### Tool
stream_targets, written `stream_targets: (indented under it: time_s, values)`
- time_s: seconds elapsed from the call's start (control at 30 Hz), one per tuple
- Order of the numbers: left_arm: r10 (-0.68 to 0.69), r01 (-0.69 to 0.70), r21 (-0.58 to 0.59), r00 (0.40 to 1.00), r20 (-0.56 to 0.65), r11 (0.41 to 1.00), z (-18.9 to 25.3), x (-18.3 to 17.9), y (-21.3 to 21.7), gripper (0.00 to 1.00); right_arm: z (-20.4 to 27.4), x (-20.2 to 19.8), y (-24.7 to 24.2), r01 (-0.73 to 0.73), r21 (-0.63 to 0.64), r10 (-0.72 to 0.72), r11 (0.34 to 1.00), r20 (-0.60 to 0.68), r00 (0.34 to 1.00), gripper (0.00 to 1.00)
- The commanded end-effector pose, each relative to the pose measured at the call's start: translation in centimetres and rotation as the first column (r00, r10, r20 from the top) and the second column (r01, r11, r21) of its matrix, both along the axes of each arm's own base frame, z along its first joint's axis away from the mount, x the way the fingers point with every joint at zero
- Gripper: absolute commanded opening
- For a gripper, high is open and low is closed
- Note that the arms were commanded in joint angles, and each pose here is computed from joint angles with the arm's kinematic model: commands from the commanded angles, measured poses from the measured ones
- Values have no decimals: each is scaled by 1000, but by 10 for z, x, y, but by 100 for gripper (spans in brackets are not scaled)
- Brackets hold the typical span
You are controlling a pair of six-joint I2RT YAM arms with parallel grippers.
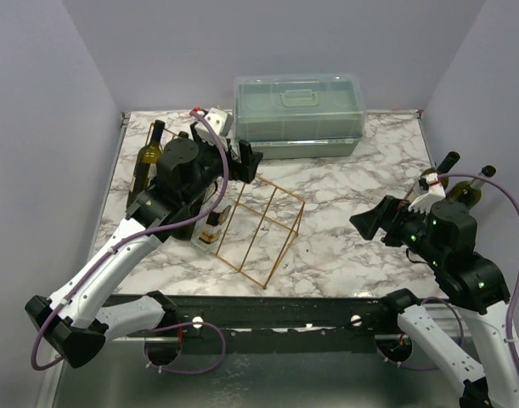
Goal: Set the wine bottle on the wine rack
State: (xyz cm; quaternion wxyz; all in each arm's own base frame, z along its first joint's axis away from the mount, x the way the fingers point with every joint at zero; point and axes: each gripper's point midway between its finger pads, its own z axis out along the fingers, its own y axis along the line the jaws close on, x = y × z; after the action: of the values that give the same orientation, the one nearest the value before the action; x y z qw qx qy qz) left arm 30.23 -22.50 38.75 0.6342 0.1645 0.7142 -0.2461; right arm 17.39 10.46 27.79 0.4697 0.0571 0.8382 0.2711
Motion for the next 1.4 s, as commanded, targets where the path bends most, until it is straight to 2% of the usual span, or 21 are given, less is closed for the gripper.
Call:
stream_targets:
  time_s: [0.0, 0.1, 0.3, 0.47, 0.73, 0.93, 1.0, 1.1, 1.37]
  values:
    - [-16, 18, -20, 993, 118, 1000, -11, 3, 3, 92, -8, 5, -6, 30, -37, -31, 999, -22, 999, 96]
    - [-1, 3, -20, 992, 126, 1000, -16, 4, 6, 93, -7, 16, -12, 85, -58, -87, 995, -22, 996, 95]
    - [-18, 21, -37, 996, 82, 999, -29, 3, 0, 93, 22, 50, -35, 251, -116, -244, 961, 65, 967, 95]
    - [-92, 94, -59, 995, 38, 994, -37, 0, -16, 93, 29, 83, -47, 309, -245, -288, 919, 117, 950, 96]
    - [-169, 166, -80, 985, -36, 983, -54, 1, -36, 93, 22, 133, -75, 433, -464, -413, 773, 152, 898, 100]
    - [-180, 176, -84, 983, -39, 981, -53, 0, -38, 93, 28, 148, -114, 584, -583, -562, 566, 245, 790, 100]
    - [-180, 177, -86, 983, -34, 980, -51, 0, -38, 93, 32, 150, -123, 603, -605, -592, 520, 253, 765, 100]
    - [-177, 174, -88, 983, -36, 981, -51, 0, -38, 93, 42, 152, -131, 639, -590, -622, 493, 275, 733, 100]
    - [-192, 188, -98, 981, -29, 977, -47, -4, -38, 93, 72, 134, -175, 825, -402, -760, 398, 359, 542, 100]
